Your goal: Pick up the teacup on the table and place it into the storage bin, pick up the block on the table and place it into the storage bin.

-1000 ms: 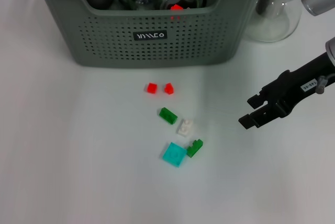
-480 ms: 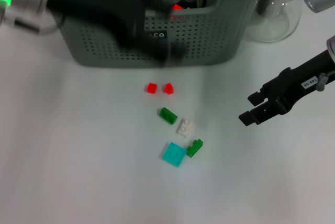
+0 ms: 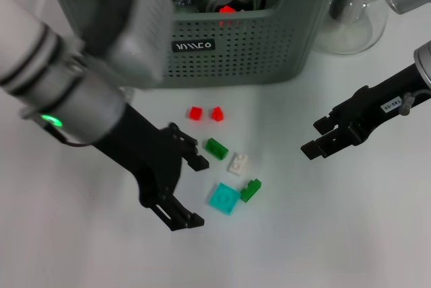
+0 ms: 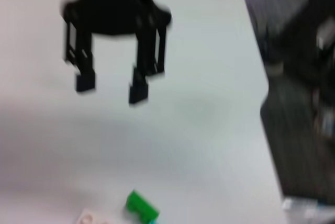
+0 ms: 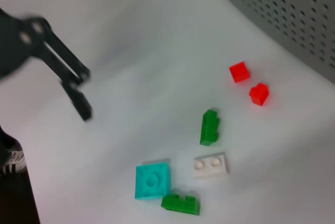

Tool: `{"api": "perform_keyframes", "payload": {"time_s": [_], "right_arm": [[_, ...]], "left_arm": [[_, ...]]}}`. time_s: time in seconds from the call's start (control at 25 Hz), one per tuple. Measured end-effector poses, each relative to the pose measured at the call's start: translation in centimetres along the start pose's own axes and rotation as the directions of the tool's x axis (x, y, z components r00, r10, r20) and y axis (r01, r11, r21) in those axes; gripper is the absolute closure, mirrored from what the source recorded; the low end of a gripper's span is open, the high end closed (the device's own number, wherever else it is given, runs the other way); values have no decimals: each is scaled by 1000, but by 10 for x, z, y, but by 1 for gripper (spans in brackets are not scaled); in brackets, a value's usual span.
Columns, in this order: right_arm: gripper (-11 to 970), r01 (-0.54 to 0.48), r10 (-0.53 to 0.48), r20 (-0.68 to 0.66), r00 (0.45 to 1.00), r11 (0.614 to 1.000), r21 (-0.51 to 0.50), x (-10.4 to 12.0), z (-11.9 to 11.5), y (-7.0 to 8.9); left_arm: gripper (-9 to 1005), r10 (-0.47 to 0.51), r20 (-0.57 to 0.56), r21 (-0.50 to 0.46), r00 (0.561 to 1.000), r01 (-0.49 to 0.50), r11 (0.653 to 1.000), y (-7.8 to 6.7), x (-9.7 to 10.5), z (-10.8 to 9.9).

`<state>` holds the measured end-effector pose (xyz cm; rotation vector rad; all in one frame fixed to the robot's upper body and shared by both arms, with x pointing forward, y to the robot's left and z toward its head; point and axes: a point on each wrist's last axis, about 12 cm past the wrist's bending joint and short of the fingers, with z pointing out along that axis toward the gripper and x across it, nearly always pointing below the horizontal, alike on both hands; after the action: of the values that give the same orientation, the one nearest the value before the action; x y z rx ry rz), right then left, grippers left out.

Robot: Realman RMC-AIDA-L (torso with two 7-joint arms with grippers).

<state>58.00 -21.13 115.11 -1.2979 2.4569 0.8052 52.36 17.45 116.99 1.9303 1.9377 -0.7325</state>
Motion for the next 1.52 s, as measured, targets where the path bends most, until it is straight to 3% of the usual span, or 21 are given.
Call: {"api": "perform_keyframes", "payload": {"time_s": [0.36, 0.72, 1.04, 1.52], "right_arm": [[275, -19, 19, 1, 1000, 1000, -8, 2, 3, 1], [275, -26, 26, 0, 1000, 1000, -15, 2, 6, 2], [275, -36, 36, -2, 999, 999, -19, 0, 8, 2], [273, -42, 42, 4, 999, 999, -12, 3, 10, 0]], "left_arm": [[118, 214, -151, 6, 965, -216, 976, 5, -22, 45], [123, 347, -269, 26, 899, -353, 935, 15, -39, 67], [128, 390, -306, 36, 868, -399, 916, 21, -46, 86], [136, 365, -309, 29, 878, -375, 927, 23, -44, 92]]}}
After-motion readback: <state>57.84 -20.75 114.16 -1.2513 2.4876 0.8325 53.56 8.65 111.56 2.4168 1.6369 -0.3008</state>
